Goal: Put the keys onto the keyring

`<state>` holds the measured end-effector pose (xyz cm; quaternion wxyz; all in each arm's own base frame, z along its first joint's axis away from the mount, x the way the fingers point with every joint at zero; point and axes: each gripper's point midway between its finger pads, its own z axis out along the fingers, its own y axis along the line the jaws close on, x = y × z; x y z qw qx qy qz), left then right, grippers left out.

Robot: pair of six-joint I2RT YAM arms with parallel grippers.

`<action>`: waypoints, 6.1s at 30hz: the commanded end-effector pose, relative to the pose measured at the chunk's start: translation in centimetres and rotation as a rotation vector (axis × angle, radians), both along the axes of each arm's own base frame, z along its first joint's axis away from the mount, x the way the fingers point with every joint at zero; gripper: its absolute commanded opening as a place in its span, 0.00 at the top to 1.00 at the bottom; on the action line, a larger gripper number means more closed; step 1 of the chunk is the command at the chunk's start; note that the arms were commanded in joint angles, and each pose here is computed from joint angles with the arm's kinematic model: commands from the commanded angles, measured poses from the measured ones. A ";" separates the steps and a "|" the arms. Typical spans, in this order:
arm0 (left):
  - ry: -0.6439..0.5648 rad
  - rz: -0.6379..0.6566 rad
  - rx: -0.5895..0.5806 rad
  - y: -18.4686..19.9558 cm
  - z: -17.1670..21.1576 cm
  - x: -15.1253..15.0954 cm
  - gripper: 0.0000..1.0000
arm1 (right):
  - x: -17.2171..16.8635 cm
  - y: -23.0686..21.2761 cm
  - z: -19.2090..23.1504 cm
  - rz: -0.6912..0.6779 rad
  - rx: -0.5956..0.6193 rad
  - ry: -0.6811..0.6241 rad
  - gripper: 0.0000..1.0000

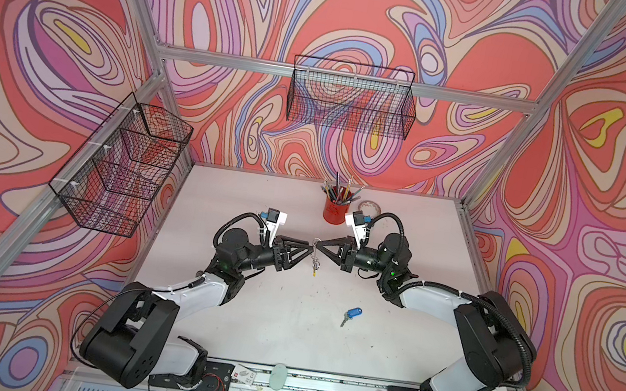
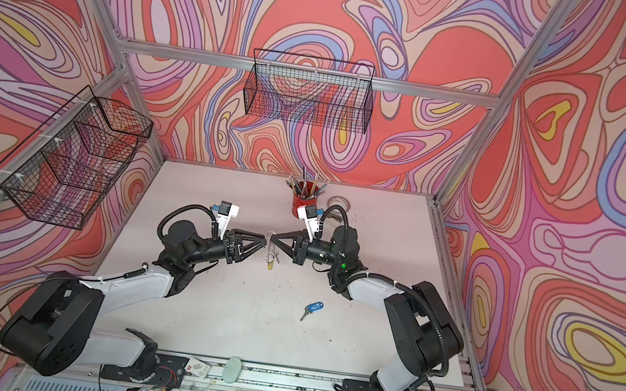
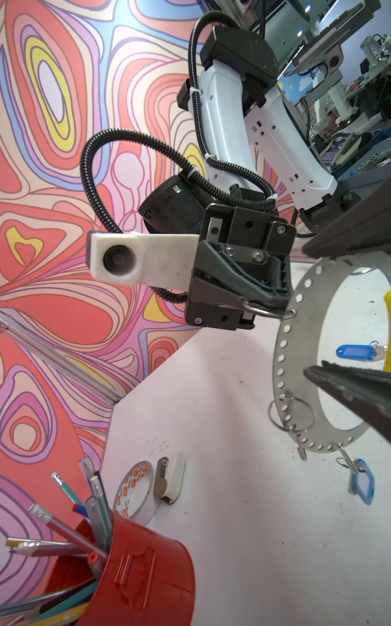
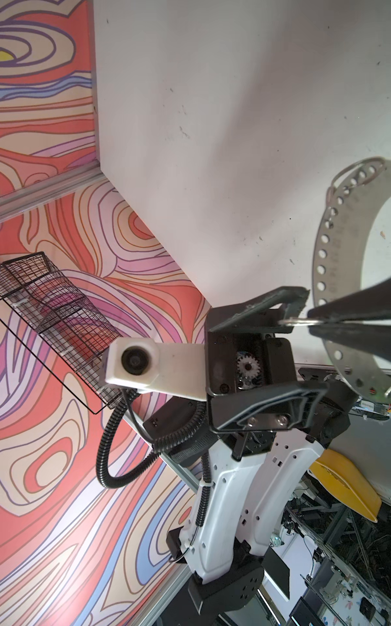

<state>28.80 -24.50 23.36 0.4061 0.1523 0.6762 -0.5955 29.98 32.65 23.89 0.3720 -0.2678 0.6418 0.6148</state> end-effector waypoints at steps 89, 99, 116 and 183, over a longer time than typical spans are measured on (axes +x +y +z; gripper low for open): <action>-1.144 -0.230 1.052 -2.5 -3.4 -2.1 1.00 | 2.5 -5.7 -4.3 -0.294 -0.162 -0.017 0.43; -1.176 -0.268 1.076 -3.0 -3.5 -2.3 1.00 | 2.6 -5.4 -5.2 -0.266 -0.175 -0.003 0.44; -1.075 -0.345 1.128 -3.0 -3.6 -2.6 1.00 | 2.4 -5.4 -6.3 -0.264 -0.173 0.019 0.45; 0.093 0.098 0.802 1.3 0.0 0.1 1.00 | -5.4 -11.2 -18.0 -0.541 -0.941 0.505 0.50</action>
